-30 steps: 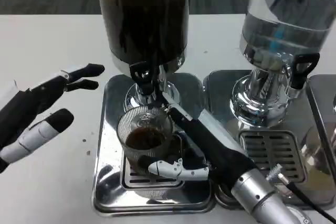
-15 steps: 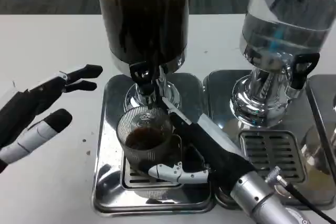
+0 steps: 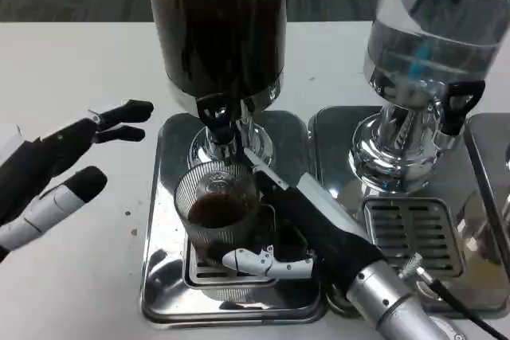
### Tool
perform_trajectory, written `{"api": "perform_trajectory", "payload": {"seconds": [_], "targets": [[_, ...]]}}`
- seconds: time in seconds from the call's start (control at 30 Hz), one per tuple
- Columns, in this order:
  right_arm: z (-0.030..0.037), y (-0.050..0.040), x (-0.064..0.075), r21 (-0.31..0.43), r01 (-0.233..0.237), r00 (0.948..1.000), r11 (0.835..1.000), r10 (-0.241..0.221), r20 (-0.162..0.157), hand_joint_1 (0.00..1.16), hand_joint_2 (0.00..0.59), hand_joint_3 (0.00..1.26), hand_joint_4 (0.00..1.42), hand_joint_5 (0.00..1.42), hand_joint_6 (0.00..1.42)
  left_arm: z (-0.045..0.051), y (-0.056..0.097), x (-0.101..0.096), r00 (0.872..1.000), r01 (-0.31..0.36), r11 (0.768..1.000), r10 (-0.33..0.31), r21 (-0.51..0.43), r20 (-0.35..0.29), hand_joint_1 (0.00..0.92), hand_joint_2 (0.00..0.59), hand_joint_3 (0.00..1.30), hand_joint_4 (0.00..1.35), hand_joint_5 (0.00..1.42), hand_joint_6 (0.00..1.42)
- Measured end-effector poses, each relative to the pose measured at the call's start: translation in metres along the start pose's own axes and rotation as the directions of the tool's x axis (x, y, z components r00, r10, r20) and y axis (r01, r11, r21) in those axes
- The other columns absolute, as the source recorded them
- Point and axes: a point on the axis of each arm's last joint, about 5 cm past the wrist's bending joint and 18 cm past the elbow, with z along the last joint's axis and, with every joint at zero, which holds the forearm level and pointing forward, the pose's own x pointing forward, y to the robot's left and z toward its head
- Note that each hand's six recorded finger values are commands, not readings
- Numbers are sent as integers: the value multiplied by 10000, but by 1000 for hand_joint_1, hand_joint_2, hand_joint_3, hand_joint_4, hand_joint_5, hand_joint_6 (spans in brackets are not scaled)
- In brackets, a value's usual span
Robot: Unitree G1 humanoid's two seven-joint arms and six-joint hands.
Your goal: Grasp the cup under the faucet to collect the drink, then remove the cup.
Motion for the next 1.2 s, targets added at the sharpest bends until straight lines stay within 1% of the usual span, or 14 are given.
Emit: {"api": "perform_trajectory", "payload": {"seconds": [0.07, 0.13, 0.23, 0.3, 0.37, 0.63, 0.83, 1.2], "targets": [[2, 10, 0, 33, 69, 10000, 10000, -69, 2, 642, 182, 0, 0, 16, 97, -1, 0, -2, 10000, -1, 10000, 1, -16, -25, 0, 115, 222, 167, 227, 153], [5, 21, 1, 81, 188, 9998, 9998, -188, 4, 641, 182, 0, 0, 61, 146, -3, 0, -3, 10000, -1, 10000, 1, -33, -51, 0, 116, 224, 167, 227, 154], [22, 45, 14, 204, 370, 9993, 9991, -372, 60, 653, 186, 0, 34, 116, 212, -4, 0, -5, 10000, 1, 10000, -1, -41, -69, 0, 111, 226, 167, 227, 156], [27, 55, 18, 226, 386, 9992, 9990, -388, 81, 662, 186, 14, 59, 154, 249, -3, 1, -5, 10000, 4, 10000, -4, -38, -74, 0, 110, 226, 170, 227, 157], [28, 59, 19, 221, 405, 9991, 9989, -407, 85, 676, 191, 26, 77, 168, 263, -3, 3, -5, 10000, 7, 10000, -8, -37, -83, 0, 110, 228, 173, 227, 158], [38, 87, 23, 158, 365, 9992, 9992, -367, 130, 679, 191, 27, 47, 173, 250, -6, 14, -11, 9999, 30, 10000, -30, -16, -144, 0, 130, 236, 185, 227, 160], [43, 97, 26, -23, 482, 9988, 9988, -482, 131, 695, 185, 73, 107, 231, 302, -8, 14, -13, 9999, 28, 10000, -29, -23, -156, 0, 141, 237, 200, 227, 167], [62, 118, 33, -283, 581, 9983, 9979, -577, 120, 724, 184, 108, 155, 287, 381, -8, 13, -15, 9999, 23, 10000, -24, -33, -159, 0, 154, 238, 210, 227, 173]]}}
